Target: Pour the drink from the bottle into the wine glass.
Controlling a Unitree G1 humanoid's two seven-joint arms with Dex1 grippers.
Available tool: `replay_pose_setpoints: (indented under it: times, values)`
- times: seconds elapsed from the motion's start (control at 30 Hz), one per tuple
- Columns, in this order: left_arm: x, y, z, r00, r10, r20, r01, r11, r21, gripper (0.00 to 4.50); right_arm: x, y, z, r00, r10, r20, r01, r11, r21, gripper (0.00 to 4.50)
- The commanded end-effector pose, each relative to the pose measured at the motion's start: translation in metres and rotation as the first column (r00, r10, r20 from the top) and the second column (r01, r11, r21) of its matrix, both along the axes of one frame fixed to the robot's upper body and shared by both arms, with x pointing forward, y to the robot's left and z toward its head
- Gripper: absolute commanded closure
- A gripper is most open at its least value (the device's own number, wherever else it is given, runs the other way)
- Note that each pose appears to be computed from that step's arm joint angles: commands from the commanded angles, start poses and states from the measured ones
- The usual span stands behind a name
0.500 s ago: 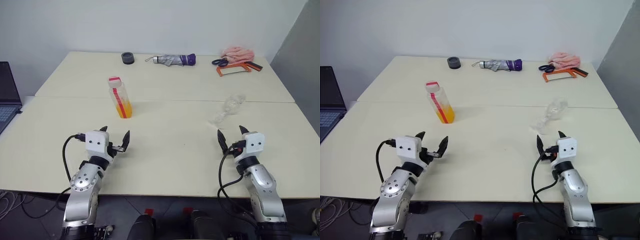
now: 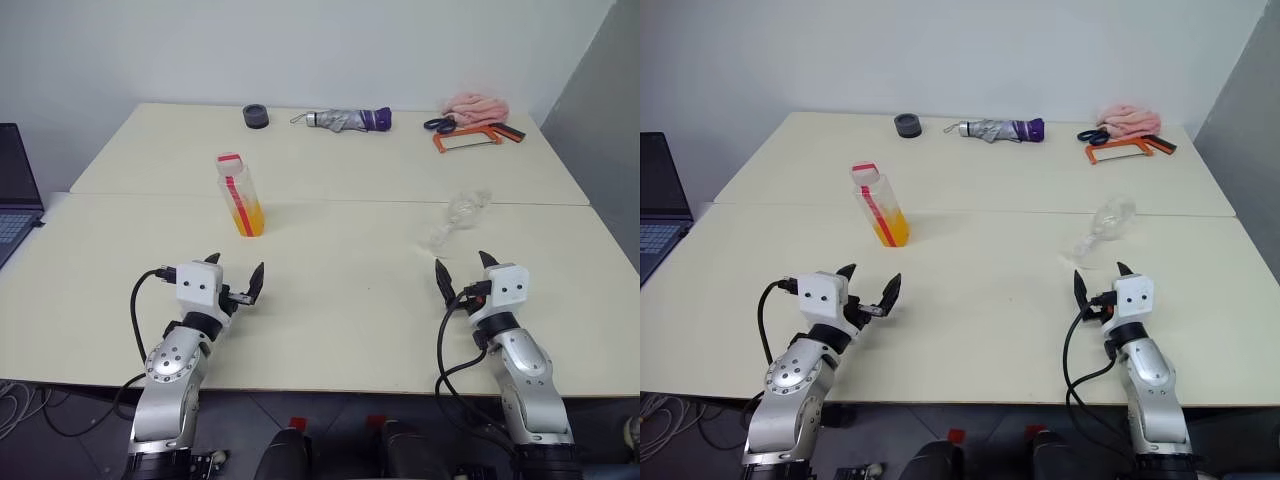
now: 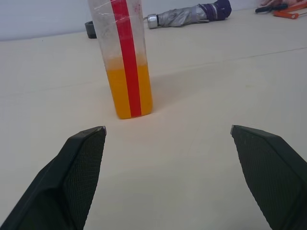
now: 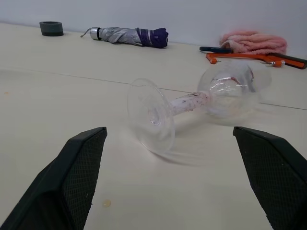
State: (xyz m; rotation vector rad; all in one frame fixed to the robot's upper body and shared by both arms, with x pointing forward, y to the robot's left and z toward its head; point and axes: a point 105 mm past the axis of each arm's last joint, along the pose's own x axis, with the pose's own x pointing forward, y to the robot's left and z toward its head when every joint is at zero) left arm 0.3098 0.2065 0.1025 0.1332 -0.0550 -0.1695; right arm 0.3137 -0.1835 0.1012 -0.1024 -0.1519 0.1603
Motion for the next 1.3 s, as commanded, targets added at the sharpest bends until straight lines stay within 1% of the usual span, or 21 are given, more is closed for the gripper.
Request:
replay_pose_setpoints:
  times: [0.03,0.17,0.23,0.3,0.37,0.43,0.5,0.57,0.73,0.9,1.03,1.3]
  values:
    - [-0.001,0.003,0.014,0.998,0.017,0.057,-0.015,1.000,-0.028,0.04,0.000,-0.005,0.014,0.998,-0.011,0.059,0.012,1.000,-0.010,0.00]
    - [-0.002,0.005,0.015,0.998,0.027,0.061,-0.025,0.999,-0.036,0.04,-0.002,-0.001,0.017,0.997,0.011,0.074,-0.010,1.000,-0.021,0.00]
    - [0.000,0.007,0.016,0.997,0.047,0.067,-0.046,0.999,-0.016,0.04,-0.004,0.005,0.023,0.994,0.059,0.089,-0.057,0.998,-0.027,0.00]
    - [0.003,0.009,0.018,0.994,0.083,0.072,-0.084,0.997,0.002,0.04,-0.007,0.019,0.032,0.981,0.160,0.105,-0.157,0.987,-0.044,0.00]
    - [0.007,0.010,0.024,0.991,0.108,0.082,-0.108,0.994,0.002,0.04,-0.016,0.044,0.041,0.937,0.335,0.100,-0.326,0.941,-0.095,0.00]
    - [0.012,0.008,0.030,0.989,0.114,0.091,-0.114,0.993,-0.010,0.04,-0.026,0.065,0.048,0.871,0.487,0.064,-0.480,0.871,-0.104,0.00]
    - [0.018,0.006,0.037,0.988,0.115,0.099,-0.114,0.993,-0.013,0.04,-0.033,0.080,0.055,0.805,0.592,0.034,-0.586,0.803,-0.108,0.00]
    - [0.025,0.006,0.045,0.987,0.123,0.103,-0.123,0.992,-0.012,0.04,-0.035,0.090,0.063,0.755,0.656,0.011,-0.650,0.750,-0.126,0.00]
    - [0.041,0.005,0.056,0.984,0.153,0.096,-0.154,0.988,-0.002,0.04,-0.033,0.102,0.076,0.706,0.708,-0.001,-0.702,0.700,-0.130,0.00]
    - [0.052,0.003,0.064,0.982,0.166,0.088,-0.164,0.986,-0.033,0.04,-0.030,0.108,0.079,0.691,0.723,-0.006,-0.716,0.683,-0.142,0.00]
    - [0.062,0.003,0.068,0.982,0.173,0.075,-0.171,0.985,-0.036,0.04,-0.029,0.112,0.081,0.677,0.735,-0.011,-0.728,0.669,-0.148,0.00]
    - [0.081,-0.001,0.079,0.986,0.149,0.079,-0.147,0.989,-0.026,0.04,-0.031,0.124,0.078,0.630,0.775,-0.053,-0.770,0.615,-0.167,0.00]
